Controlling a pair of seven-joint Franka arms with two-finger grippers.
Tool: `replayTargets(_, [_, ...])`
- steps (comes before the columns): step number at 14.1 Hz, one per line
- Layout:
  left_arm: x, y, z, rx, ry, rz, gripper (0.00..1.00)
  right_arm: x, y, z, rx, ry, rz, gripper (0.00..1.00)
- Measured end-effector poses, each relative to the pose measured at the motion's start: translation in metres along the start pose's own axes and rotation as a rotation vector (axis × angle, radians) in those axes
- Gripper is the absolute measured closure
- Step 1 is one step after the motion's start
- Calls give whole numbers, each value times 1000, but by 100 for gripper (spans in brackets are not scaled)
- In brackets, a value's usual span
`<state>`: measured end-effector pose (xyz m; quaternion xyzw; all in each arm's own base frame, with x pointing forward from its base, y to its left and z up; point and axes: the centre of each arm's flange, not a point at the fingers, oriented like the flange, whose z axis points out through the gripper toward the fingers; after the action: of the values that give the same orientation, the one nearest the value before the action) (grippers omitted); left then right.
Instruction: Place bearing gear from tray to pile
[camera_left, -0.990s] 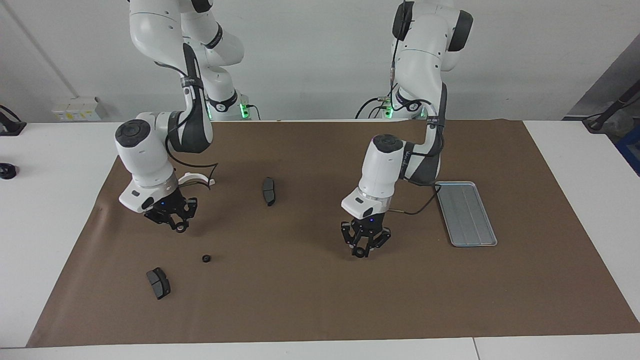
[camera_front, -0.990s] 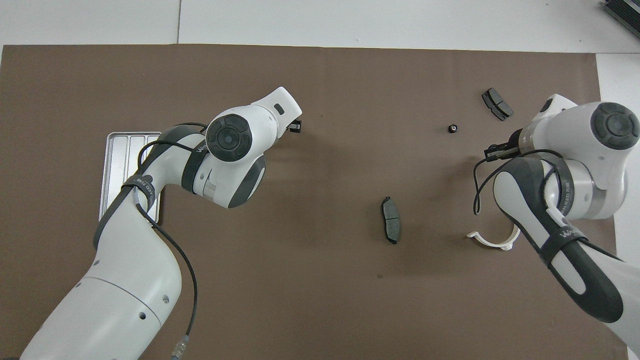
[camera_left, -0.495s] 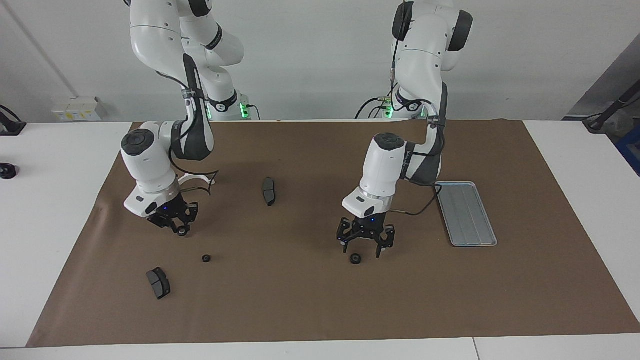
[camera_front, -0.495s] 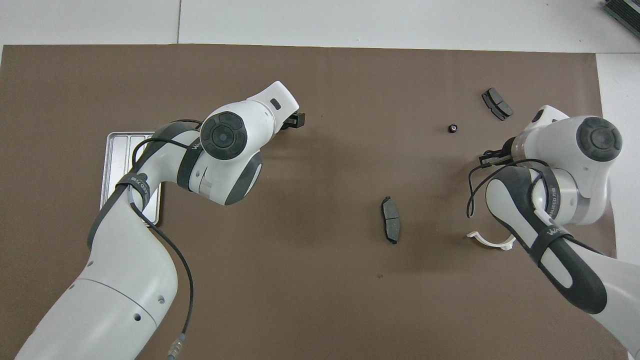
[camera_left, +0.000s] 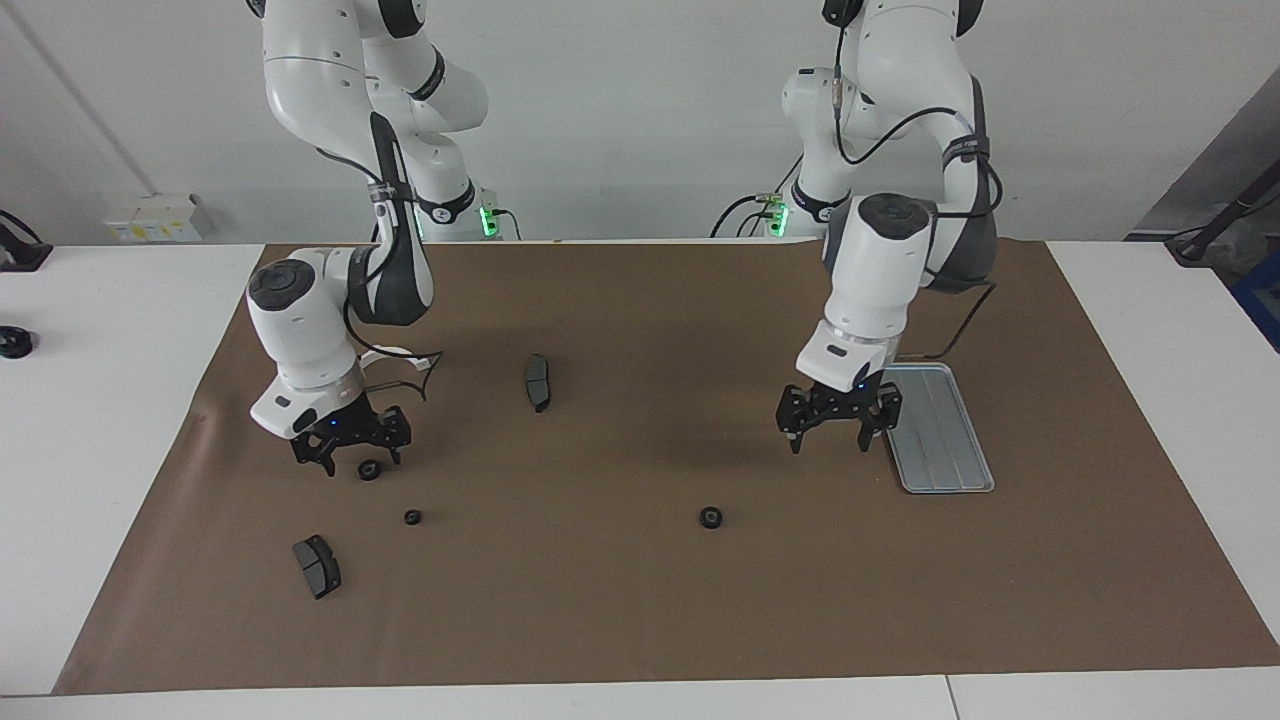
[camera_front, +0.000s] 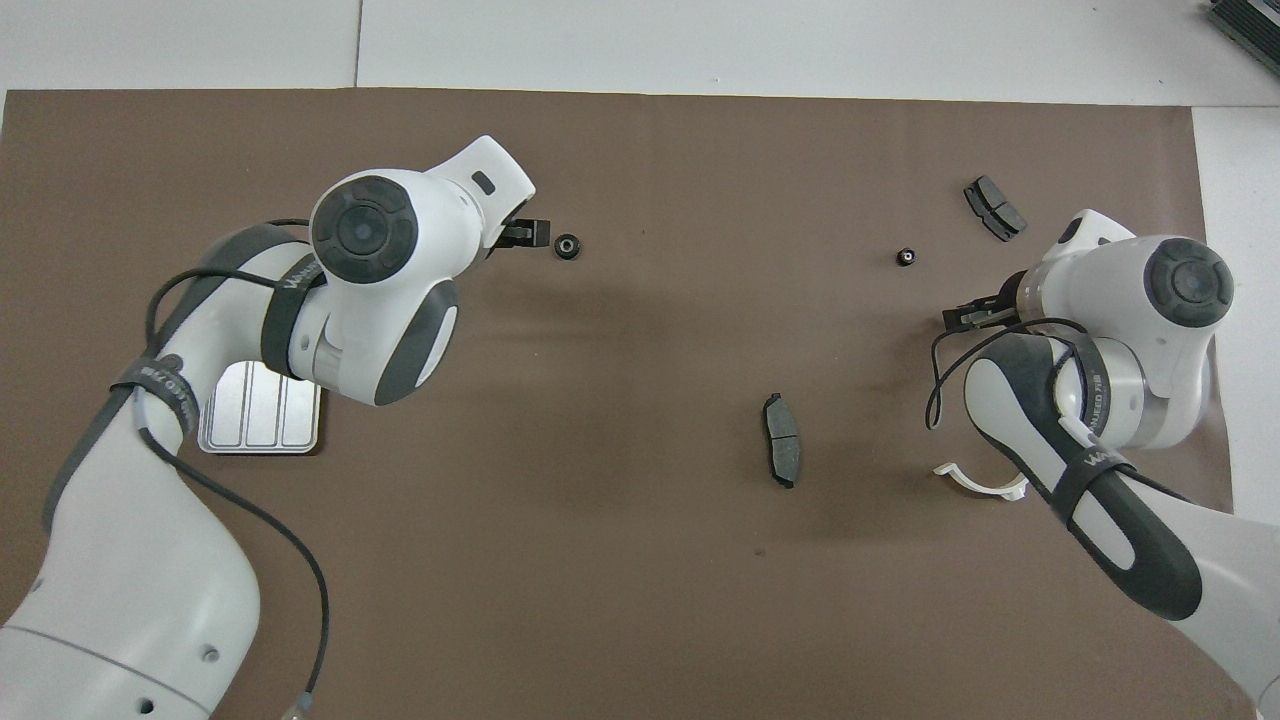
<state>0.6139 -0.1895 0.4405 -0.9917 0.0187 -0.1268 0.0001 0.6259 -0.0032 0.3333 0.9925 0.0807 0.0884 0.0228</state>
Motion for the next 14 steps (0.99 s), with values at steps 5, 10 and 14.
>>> replayTargets(5, [-14,-86,-46,49,-134,72,0,66,-136,-94,44,39,142,0])
replayTargets(10, [-27,-170,-104,40,-163,127,0,101,-290,-71,90,88,85,0])
replayTargets(14, [-23,-186,-160,8,-178,124,0,113,-371,-13,122,154,95,0])
